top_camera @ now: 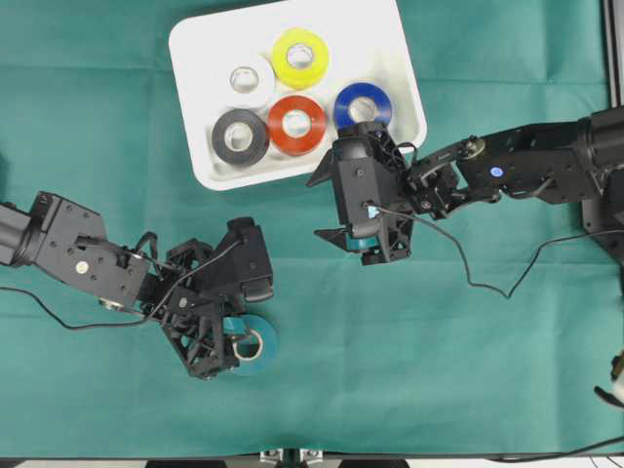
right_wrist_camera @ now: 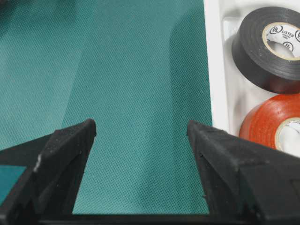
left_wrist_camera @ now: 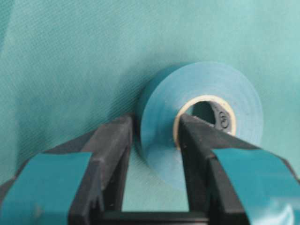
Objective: Put the tape alternately from left to right into the white case.
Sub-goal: 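Move the left gripper down onto the teal tape roll and grasp it, then carry the teal roll with the left gripper into the tray's top right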
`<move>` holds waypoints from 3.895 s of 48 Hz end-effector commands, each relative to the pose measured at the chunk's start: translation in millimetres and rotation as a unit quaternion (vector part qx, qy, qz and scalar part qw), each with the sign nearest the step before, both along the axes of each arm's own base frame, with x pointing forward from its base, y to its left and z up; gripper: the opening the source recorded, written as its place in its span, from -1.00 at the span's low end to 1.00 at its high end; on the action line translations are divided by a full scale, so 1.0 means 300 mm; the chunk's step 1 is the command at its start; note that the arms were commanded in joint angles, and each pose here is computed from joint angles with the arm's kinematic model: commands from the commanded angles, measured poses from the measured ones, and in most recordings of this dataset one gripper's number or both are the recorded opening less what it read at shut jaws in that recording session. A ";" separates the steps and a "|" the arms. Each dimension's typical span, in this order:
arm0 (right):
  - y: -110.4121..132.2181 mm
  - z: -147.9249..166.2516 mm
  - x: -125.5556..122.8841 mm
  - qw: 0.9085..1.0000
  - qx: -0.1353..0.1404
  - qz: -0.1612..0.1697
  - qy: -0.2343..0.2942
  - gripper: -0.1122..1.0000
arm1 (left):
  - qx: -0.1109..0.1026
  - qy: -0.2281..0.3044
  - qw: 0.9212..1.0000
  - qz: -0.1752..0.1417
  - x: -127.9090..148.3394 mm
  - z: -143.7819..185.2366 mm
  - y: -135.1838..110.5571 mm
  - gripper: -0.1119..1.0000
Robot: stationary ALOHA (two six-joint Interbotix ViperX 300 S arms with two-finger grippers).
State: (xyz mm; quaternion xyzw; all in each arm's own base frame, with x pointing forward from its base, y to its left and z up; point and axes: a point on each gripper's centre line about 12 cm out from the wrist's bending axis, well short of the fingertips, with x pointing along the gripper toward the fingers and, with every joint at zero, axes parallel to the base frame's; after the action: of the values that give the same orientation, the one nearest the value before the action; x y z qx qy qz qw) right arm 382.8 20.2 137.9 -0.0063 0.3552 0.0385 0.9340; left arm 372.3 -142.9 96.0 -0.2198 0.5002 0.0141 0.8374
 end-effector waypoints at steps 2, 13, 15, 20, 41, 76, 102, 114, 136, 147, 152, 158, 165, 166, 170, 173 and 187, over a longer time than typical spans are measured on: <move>0.005 0.046 0.013 1.000 0.001 0.003 -0.020 0.74 | -0.005 -0.014 1.000 -0.003 -0.004 0.060 -0.005 -0.84; 0.006 0.065 -0.011 1.000 0.001 0.004 -0.026 0.74 | -0.001 -0.002 1.000 -0.006 -0.048 0.103 0.005 -0.84; 0.006 0.069 -0.022 1.000 0.001 0.004 -0.026 0.74 | -0.001 -0.003 1.000 -0.007 -0.056 0.110 0.008 -0.84; 0.005 0.074 -0.048 1.000 0.002 0.004 -0.027 0.74 | -0.003 -0.007 1.000 -0.007 -0.078 0.128 0.017 -0.84; 0.001 0.081 -0.160 1.000 0.004 0.003 -0.025 0.74 | -0.002 -0.007 1.000 -0.008 -0.127 0.139 0.036 -0.84; 0.001 0.084 -0.169 1.000 0.006 0.003 -0.027 0.74 | 0.020 -0.057 0.997 0.049 -0.178 0.249 0.295 -0.84; 0.001 0.087 -0.167 1.000 0.005 0.003 -0.028 0.74 | 0.107 -0.096 0.986 0.079 -0.217 0.317 0.591 -0.84; 0.001 0.089 -0.165 1.000 0.005 0.003 -0.029 0.74 | 0.137 -0.089 0.981 0.104 -0.228 0.309 0.713 -0.84; 0.001 0.094 -0.161 0.999 0.006 0.003 -0.031 0.74 | 0.189 -0.085 0.973 0.105 -0.199 0.284 0.867 -0.84; 0.001 0.090 -0.161 1.000 0.006 0.003 -0.030 0.74 | 0.202 -0.098 0.969 0.103 -0.122 0.295 0.914 -0.84; 0.001 0.085 -0.160 1.000 0.006 0.003 -0.027 0.74 | 0.206 -0.110 0.967 0.104 -0.076 0.312 0.932 -0.84; 0.001 0.083 -0.158 1.000 0.006 0.003 -0.027 0.74 | 0.218 -0.117 0.964 0.092 -0.018 0.323 0.955 -0.84; 0.002 0.087 -0.154 1.000 0.006 0.003 -0.029 0.74 | 0.238 -0.121 0.961 0.073 0.062 0.320 0.998 -0.84; 0.001 0.086 -0.154 1.000 0.006 0.003 -0.028 0.74 | 0.240 -0.122 0.960 0.073 0.075 0.320 1.005 -0.84; 0.002 0.087 -0.152 1.000 0.006 0.003 -0.029 0.74 | 0.246 -0.125 0.958 0.071 0.120 0.317 1.036 -0.84; 0.002 0.085 -0.151 1.000 0.006 0.003 -0.028 0.74 | 0.250 -0.126 0.957 0.071 0.152 0.310 1.059 -0.84; 0.002 0.078 -0.144 1.000 0.006 0.003 -0.025 0.74 | 0.261 -0.139 0.952 0.079 0.252 0.311 1.137 -0.84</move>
State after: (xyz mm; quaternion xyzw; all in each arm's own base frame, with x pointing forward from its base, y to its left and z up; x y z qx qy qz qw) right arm 333.7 18.9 151.9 -0.0047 0.3470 0.0398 0.9370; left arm 437.9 191.1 166.5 -0.0395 0.3699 0.1731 0.9119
